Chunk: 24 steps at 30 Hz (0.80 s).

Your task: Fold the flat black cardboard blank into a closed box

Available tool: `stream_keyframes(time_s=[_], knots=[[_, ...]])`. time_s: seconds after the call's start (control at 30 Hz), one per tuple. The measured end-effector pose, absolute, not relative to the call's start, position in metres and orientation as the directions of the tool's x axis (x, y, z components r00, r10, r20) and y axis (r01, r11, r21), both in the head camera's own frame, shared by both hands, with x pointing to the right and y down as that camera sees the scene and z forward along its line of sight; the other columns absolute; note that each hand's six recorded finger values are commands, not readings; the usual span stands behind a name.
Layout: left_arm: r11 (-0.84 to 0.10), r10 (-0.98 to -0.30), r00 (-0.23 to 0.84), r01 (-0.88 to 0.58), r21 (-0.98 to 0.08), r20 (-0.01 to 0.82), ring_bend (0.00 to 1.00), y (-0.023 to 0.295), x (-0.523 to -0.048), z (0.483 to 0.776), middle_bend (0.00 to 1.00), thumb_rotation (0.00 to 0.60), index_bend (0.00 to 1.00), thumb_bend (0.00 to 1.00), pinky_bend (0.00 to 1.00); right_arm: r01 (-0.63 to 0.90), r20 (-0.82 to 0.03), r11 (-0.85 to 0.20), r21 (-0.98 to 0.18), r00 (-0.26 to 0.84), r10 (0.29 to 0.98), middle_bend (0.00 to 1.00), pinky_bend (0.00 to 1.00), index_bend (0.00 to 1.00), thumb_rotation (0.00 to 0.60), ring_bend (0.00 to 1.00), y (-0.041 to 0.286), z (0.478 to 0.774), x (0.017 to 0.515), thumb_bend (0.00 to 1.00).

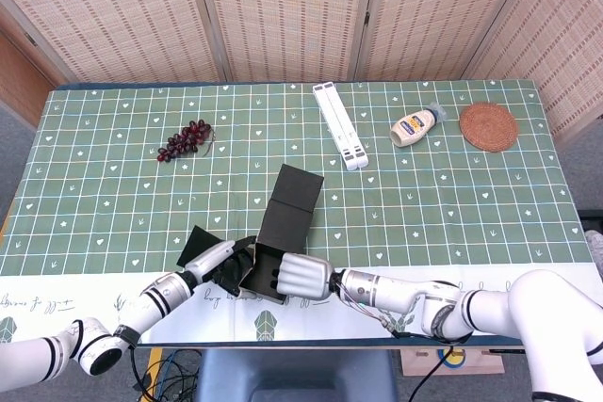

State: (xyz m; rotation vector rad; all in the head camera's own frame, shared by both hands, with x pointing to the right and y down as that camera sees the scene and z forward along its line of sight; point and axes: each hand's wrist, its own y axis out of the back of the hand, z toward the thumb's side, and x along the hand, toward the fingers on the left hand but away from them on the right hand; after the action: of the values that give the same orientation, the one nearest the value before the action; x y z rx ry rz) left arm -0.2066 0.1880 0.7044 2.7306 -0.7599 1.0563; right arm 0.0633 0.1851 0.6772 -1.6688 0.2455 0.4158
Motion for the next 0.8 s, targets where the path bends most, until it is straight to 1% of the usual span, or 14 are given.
stream_keyframes(time_s=[0.2,0.37,0.53,0.63,0.8], knots=[[-0.867,-0.409,0.631,-0.494,-0.066,0.659,0.41,0.189,-0.206,0.704,0.17,0.6,0.16,0.1,0.56,-0.39,-0.403,-0.141,-0.91,0.912,0.08,0.67,0.89,0.72,0.6,0.75,0.184,0.677,0.067,0.67],[-0.866,-0.41,0.632,-0.496,-0.063,0.658,0.41,0.188,-0.205,0.704,0.17,0.6,0.16,0.1,0.56,-0.391,-0.404,-0.141,-0.91,0.912,0.078,0.7,0.89,0.72,0.6,0.75,0.182,0.677,0.07,0.67],[-0.863,-0.413,0.631,-0.502,-0.06,0.657,0.41,0.188,-0.203,0.704,0.17,0.6,0.16,0.1,0.56,-0.389,-0.403,-0.141,-0.91,0.911,0.084,0.71,0.89,0.73,0.6,0.75,0.181,0.677,0.072,0.67],[-0.863,-0.414,0.63,-0.502,-0.062,0.657,0.41,0.188,-0.203,0.704,0.17,0.6,0.16,0.1,0.56,-0.392,-0.406,-0.144,-0.909,0.91,0.085,0.74,0.89,0.75,0.6,0.75,0.18,0.677,0.073,0.67],[-0.862,-0.415,0.63,-0.502,-0.063,0.657,0.41,0.188,-0.203,0.704,0.17,0.6,0.16,0.1,0.56,-0.393,-0.406,-0.141,-0.909,0.91,0.086,0.76,0.89,0.78,0.6,0.75,0.18,0.678,0.075,0.67]])
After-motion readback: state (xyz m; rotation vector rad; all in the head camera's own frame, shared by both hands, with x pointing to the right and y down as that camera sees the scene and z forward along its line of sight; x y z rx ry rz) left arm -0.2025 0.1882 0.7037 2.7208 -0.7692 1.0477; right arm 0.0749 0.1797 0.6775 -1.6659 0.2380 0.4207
